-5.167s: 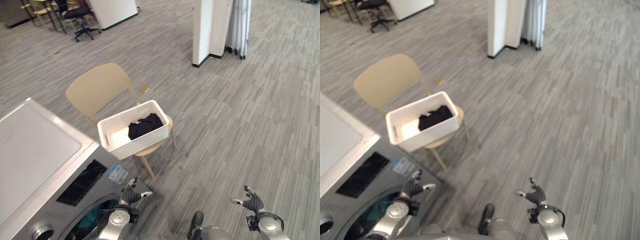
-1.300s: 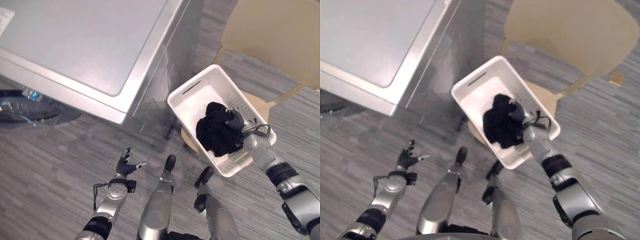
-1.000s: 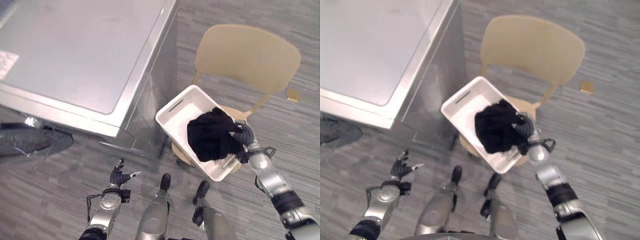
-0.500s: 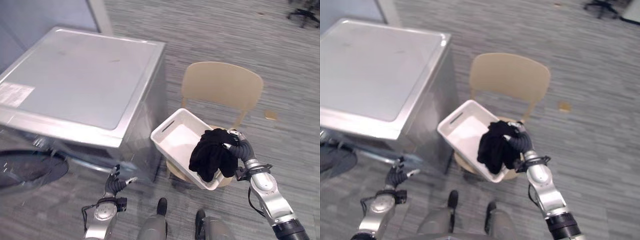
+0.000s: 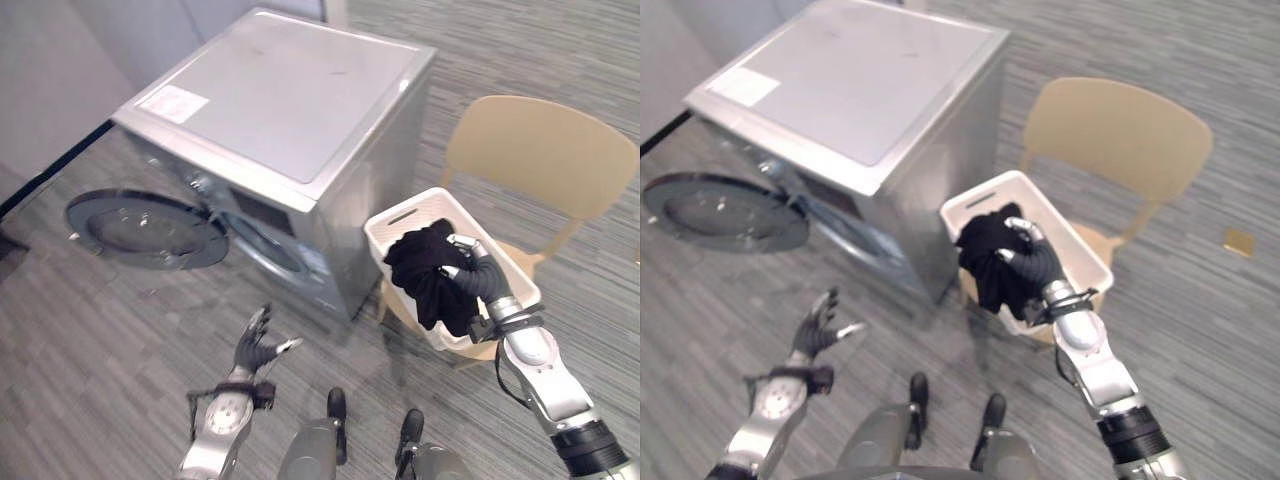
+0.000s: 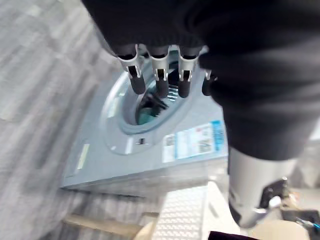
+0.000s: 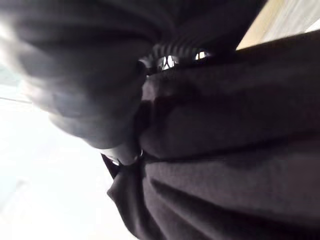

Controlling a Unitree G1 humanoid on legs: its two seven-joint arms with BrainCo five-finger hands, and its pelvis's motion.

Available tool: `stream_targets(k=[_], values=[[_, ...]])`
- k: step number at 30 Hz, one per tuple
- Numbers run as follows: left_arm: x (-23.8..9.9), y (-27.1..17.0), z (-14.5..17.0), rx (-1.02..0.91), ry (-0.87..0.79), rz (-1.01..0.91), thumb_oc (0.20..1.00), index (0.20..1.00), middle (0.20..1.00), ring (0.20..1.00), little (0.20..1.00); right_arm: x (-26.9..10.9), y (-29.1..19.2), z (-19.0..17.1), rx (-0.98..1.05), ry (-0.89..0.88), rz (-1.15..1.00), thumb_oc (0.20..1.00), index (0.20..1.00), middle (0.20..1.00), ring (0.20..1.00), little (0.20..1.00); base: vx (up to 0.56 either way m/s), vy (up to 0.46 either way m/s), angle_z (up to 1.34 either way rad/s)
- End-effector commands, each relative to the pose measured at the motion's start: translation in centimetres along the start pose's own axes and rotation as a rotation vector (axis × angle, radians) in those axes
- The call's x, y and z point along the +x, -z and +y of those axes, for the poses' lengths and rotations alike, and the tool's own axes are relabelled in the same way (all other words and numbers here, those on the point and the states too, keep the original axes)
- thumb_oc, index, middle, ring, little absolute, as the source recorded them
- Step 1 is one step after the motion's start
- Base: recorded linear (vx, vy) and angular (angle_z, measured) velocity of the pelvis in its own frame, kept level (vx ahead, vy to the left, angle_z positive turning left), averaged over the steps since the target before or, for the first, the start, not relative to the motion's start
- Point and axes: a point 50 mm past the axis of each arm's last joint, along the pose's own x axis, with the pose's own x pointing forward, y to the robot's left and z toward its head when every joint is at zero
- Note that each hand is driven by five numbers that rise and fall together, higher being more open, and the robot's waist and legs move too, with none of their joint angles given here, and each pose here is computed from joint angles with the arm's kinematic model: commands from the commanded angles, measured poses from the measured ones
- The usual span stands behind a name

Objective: Grab the laundry basket,head to the washer,open it,put in the laundry and shut it.

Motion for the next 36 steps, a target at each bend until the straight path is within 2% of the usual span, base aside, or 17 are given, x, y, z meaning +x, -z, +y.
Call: stream_targets(k=[1, 7, 13, 17, 18, 19, 26, 27, 28, 29, 32, 36], values=[[2.1, -5.1, -0.3, 0.152, 0.085, -0.245, 1.0, 1.0, 1.0, 1.0, 1.0, 2.7, -5.5, 1.6, 0.121, -0.077, -0.291, 0.2, 0.2, 0.2, 0.2, 0.2, 0.04, 0.13, 0.42], [3.5, -7.4, -2.0, 0.186, 0.136, -0.338, 1.0, 1.0, 1.0, 1.0, 1.0, 3.9, -7.4, 3.6, 0.177, -0.158, -0.36, 0.2, 0.2, 0.2, 0.2, 0.2, 0.06, 0.091, 0.31], [5.5, -10.1, -4.6, 0.199, 0.197, -0.423, 1.0, 1.0, 1.0, 1.0, 1.0, 5.4, -10.2, 6.8, 0.336, -0.264, -0.445, 0.2, 0.2, 0.2, 0.2, 0.2, 0.03, 0.067, 0.0], [6.2, -10.4, -5.8, 0.162, 0.206, -0.417, 1.0, 1.0, 1.0, 1.0, 1.0, 5.2, -10.2, 8.1, 0.442, -0.291, -0.429, 0.2, 0.2, 0.2, 0.2, 0.2, 0.04, 0.036, -0.11], [6.3, -10.5, -6.3, 0.153, 0.214, -0.419, 0.633, 0.633, 0.633, 0.633, 0.633, 5.2, -10.1, 8.6, 0.464, -0.3, -0.421, 0.2, 0.2, 0.2, 0.2, 0.2, 0.03, 0.028, -0.15], [6.5, -11.0, -6.7, 0.15, 0.219, -0.436, 0.2, 0.2, 0.2, 0.2, 0.2, 5.1, -10.1, 9.2, 0.488, -0.313, -0.412, 0.2, 0.2, 0.2, 0.2, 0.2, 0.05, 0.033, -0.09], [6.1, -11.0, -5.8, 0.12, 0.171, -0.444, 0.2, 0.2, 0.2, 0.2, 0.2, 4.9, -8.8, 9.5, 0.455, -0.316, -0.355, 0.2, 0.2, 0.2, 0.2, 0.2, 0.03, 0.001, -0.08], [5.8, -10.5, -5.0, 0.104, 0.137, -0.427, 0.2, 0.2, 0.2, 0.2, 0.2, 4.6, -7.7, 9.2, 0.425, -0.299, -0.312, 0.442, 0.442, 0.442, 0.442, 0.442, 0.02, -0.015, -0.14], [5.8, -10.5, -5.0, 0.104, 0.137, -0.426, 0.2, 0.2, 0.2, 0.2, 0.2, 4.5, -7.7, 9.2, 0.425, -0.3, -0.311, 0.533, 0.533, 0.533, 0.533, 0.533, 0.03, -0.033, -0.11], [5.5, -9.9, -4.2, 0.097, 0.11, -0.406, 0.2, 0.2, 0.2, 0.2, 0.2, 4.3, -6.8, 8.7, 0.392, -0.283, -0.275, 1.0, 1.0, 1.0, 1.0, 1.0, 0.01, -0.026, -0.04], [5.1, -9.1, -3.4, 0.088, 0.081, -0.376, 0.2, 0.2, 0.2, 0.2, 0.2, 3.9, -5.9, 8.1, 0.351, -0.261, -0.243, 1.0, 1.0, 1.0, 1.0, 1.0, 0.0, -0.023, -0.01], [3.8, -7.0, -1.0, 0.051, -0.003, -0.298, 0.2, 0.2, 0.2, 0.2, 0.2, 2.1, -3.5, 5.5, 0.23, -0.156, -0.159, 1.0, 1.0, 1.0, 1.0, 1.0, 0.0, -0.024, 0.0]])
